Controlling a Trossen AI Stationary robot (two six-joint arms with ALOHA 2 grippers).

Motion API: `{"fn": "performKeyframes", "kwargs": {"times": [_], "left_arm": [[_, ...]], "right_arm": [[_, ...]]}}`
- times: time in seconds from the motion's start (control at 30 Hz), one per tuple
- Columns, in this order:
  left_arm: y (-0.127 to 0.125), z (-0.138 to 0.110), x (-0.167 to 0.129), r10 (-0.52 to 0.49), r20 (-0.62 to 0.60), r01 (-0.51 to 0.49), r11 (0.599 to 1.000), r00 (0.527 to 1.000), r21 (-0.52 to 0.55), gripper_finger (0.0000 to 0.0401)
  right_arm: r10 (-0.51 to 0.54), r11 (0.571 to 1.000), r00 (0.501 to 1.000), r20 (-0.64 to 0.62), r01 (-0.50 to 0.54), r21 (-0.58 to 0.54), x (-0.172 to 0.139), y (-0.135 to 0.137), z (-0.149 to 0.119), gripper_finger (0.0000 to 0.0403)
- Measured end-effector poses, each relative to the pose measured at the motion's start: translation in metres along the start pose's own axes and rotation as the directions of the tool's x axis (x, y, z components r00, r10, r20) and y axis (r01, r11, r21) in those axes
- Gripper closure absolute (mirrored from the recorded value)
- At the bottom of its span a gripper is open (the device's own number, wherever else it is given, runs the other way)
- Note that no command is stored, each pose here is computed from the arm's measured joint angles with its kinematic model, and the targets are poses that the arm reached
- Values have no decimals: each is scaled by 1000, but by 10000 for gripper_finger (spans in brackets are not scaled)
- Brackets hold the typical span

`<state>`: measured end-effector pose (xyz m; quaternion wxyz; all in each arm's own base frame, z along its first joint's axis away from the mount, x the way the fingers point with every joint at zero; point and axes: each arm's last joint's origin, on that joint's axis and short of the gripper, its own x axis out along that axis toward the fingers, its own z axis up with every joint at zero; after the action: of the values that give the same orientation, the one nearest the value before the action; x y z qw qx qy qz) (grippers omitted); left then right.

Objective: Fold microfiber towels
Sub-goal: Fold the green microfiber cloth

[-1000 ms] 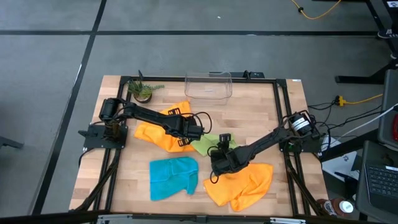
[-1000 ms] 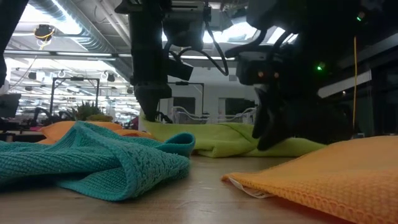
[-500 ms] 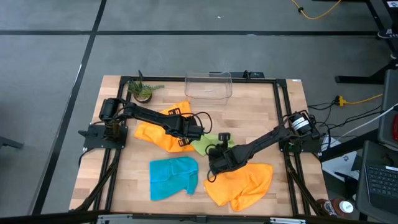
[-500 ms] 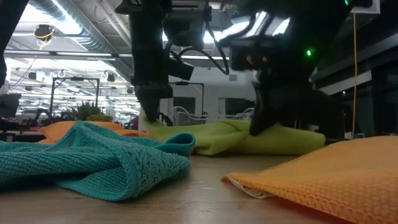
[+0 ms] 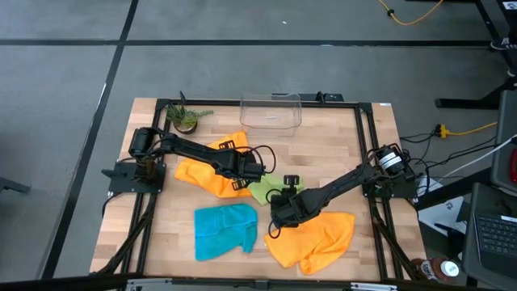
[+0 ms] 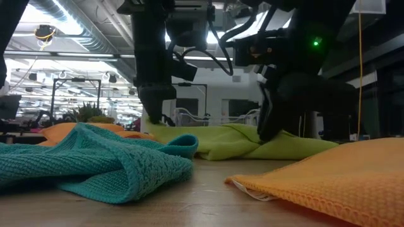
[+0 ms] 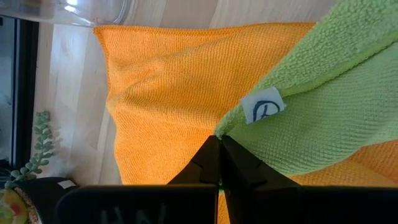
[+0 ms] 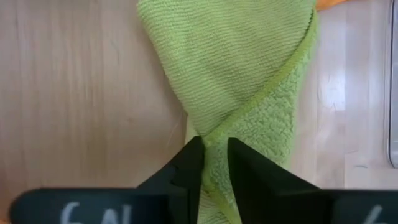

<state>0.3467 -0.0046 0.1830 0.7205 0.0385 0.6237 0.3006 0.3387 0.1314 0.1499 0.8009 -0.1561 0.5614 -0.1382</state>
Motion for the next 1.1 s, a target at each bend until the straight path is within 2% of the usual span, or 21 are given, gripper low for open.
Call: {"fn": "performKeyframes", "kwargs": {"times": [0.3, 0.4, 0.5, 0.67, 0.83, 0.93, 1.1], "left_arm": [[0, 0, 0, 0, 1, 0, 1000, 1000, 0, 401], [0, 0, 0, 0, 1, 0, 1000, 1000, 0, 401], [0, 0, 0, -1, 1, 1, 1000, 1000, -1, 401], [0, 0, 0, 9, 10, -9, 1000, 1000, -2, 401], [-1, -2, -12, 38, 21, -39, 999, 999, 28, 401], [-5, -4, -25, 25, 57, -27, 999, 998, 39, 401], [-9, -10, -50, 66, 116, -76, 994, 991, 80, 401]], "right_arm": [[12, 1000, 1000, -6, -12, 1, 0, 0, 0, 312], [14, 1000, 1000, -4, -14, 14, 0, 0, 0, 339], [22, 999, 1000, 15, -23, 33, 0, 1, 2, 386], [26, 999, 999, 26, -27, 44, -3, 0, 5, 397], [-1, 997, 999, 38, -2, 78, -25, -14, 3, 399], [-58, 989, 993, 104, 44, 139, -45, -27, 4, 400], [-159, 969, 965, 207, 112, 222, -77, -50, 4, 401]]}}
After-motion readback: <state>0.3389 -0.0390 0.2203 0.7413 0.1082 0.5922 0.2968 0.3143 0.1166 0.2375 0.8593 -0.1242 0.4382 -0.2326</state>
